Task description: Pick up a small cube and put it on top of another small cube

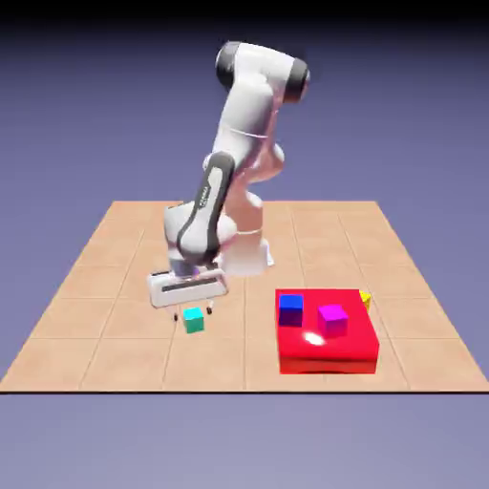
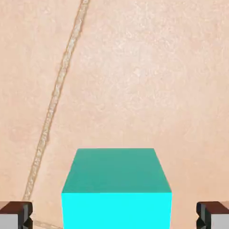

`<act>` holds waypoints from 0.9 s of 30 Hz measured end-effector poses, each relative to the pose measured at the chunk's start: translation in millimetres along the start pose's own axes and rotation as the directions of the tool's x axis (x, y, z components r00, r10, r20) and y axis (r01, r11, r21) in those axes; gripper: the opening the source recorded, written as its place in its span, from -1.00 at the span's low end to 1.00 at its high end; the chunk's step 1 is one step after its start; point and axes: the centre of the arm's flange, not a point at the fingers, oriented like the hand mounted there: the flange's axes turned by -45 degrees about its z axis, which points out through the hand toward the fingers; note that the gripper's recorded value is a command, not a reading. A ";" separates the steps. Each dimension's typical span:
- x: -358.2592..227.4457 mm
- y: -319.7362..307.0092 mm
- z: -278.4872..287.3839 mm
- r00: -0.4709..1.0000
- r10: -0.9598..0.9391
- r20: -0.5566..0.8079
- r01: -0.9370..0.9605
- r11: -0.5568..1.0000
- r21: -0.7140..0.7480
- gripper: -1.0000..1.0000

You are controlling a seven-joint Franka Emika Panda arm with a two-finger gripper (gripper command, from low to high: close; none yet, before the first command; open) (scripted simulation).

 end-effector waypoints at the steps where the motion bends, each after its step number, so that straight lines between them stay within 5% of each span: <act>1: 0.0 0.0 0.0 1.000 0.000 0.000 0.000 1.000 0.000 -1.00; 14: -17.9 -3.1 -71.7 0.999 -0.012 0.031 0.012 1.000 -0.003 -1.00; 19: -114.7 -8.1 -87.2 0.936 -0.292 0.197 0.308 0.950 -0.055 -1.00; 27: -243.6 53.0 -119.1 0.608 -0.721 0.331 0.779 0.622 -0.076 -1.00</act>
